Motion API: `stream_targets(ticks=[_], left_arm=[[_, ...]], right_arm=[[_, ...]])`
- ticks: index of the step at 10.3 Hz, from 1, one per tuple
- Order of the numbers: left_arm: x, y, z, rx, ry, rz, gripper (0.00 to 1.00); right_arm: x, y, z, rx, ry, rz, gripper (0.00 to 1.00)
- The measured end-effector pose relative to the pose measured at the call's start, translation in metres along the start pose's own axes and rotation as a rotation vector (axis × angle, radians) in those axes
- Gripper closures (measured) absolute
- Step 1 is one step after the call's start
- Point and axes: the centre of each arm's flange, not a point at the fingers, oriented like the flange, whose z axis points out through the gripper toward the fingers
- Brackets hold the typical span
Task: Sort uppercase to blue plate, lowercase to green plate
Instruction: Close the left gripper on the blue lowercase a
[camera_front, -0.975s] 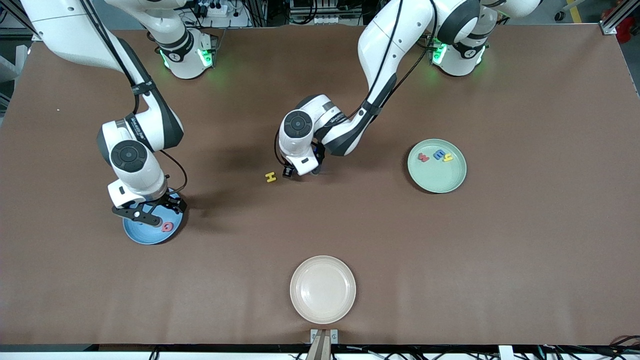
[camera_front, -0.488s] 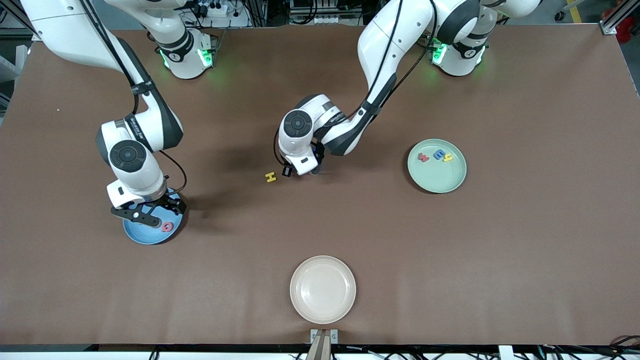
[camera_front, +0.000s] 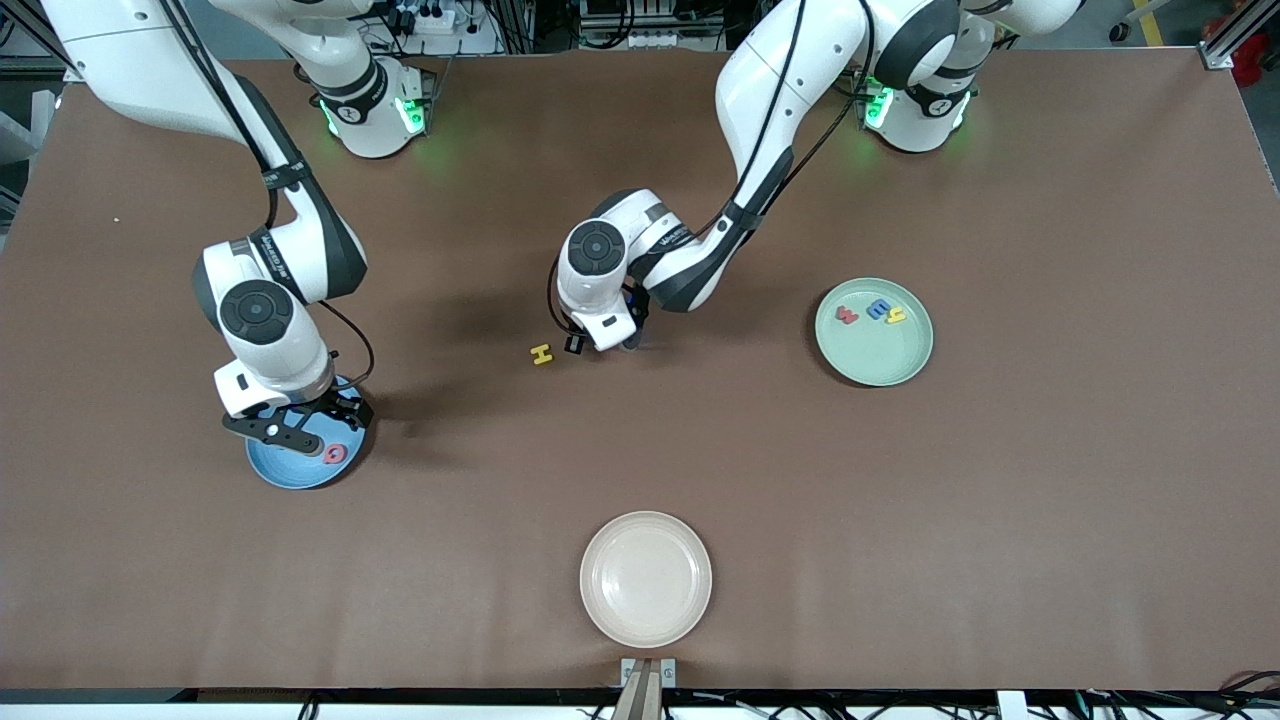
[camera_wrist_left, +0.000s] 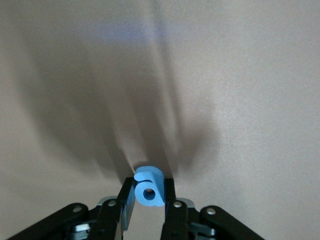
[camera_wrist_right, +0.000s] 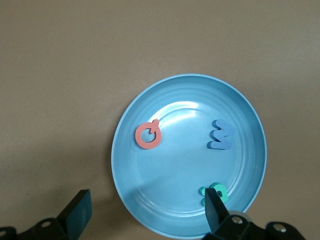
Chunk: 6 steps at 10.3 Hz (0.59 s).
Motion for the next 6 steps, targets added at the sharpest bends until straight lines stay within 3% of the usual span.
stream_targets(ticks=[6], left_arm=[[0.004,0.004,-0.004,0.01,0.007,-0.006,0.73]], right_arm=[[-0.004,-0.012,-0.005,0.006,0.006,-0.018,0.0]])
